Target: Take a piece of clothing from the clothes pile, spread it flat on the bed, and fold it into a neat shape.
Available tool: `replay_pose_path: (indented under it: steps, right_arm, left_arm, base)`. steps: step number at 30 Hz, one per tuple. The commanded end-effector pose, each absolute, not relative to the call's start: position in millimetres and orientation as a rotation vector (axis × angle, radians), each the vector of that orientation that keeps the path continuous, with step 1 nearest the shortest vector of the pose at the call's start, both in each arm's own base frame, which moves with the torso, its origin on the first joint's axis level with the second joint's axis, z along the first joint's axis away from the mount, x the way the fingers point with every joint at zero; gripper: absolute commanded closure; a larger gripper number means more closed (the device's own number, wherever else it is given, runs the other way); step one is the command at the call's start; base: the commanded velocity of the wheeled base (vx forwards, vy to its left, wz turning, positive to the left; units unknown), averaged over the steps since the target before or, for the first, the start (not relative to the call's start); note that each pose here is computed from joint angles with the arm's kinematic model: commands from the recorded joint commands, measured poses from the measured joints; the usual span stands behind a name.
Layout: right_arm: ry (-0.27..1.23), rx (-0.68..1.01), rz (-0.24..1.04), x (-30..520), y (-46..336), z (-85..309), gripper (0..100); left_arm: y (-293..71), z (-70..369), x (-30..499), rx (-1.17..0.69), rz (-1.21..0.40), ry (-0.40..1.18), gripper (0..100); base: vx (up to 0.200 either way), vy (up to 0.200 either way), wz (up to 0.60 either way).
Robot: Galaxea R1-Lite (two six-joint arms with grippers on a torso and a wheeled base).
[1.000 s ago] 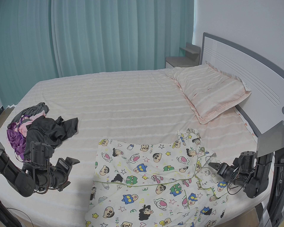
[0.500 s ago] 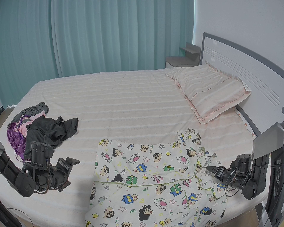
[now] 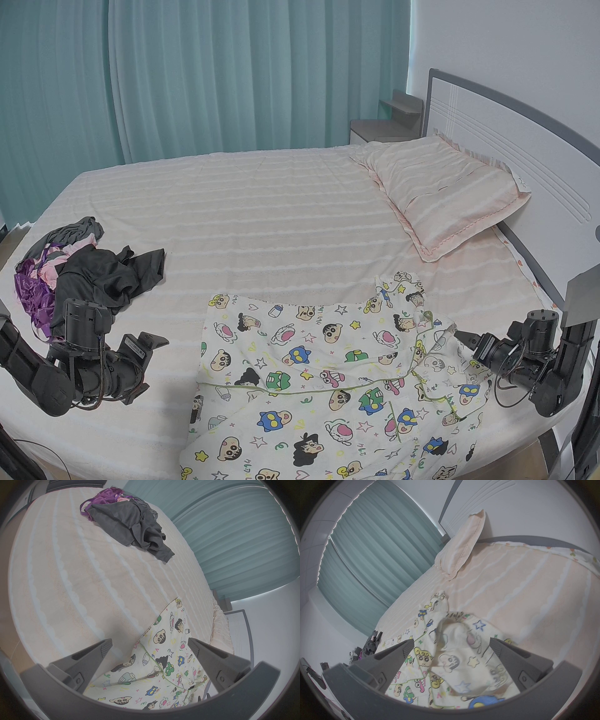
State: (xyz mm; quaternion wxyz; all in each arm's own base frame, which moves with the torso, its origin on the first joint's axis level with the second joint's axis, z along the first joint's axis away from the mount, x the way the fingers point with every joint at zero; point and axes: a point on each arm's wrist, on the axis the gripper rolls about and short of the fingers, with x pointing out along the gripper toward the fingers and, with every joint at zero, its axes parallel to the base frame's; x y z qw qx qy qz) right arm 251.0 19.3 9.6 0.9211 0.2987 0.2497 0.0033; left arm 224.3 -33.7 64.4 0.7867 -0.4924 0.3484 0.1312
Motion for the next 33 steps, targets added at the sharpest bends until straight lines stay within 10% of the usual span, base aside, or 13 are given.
replay_pose_path:
  steps: [1,32,33]
  right_arm:
    - [0.479,0.593,-0.056,253.6,-4.6,8.5,0]
    - [0.614,0.653,0.188,283.7,-33.6,-49.4,0]
    - [0.611,0.654,0.187,284.7,-34.2,-49.2,100]
  left_arm:
    - [-33.5,63.9,223.8,-1.062,0.284,0.753,0]
    - [-33.9,64.0,223.8,-1.062,0.281,0.754,0]
    - [-33.9,63.8,223.5,-1.059,0.280,0.755,0]
  base:
    - [0.000,0.000,0.00]
    - [0.000,0.000,0.00]
    - [0.000,0.000,0.00]
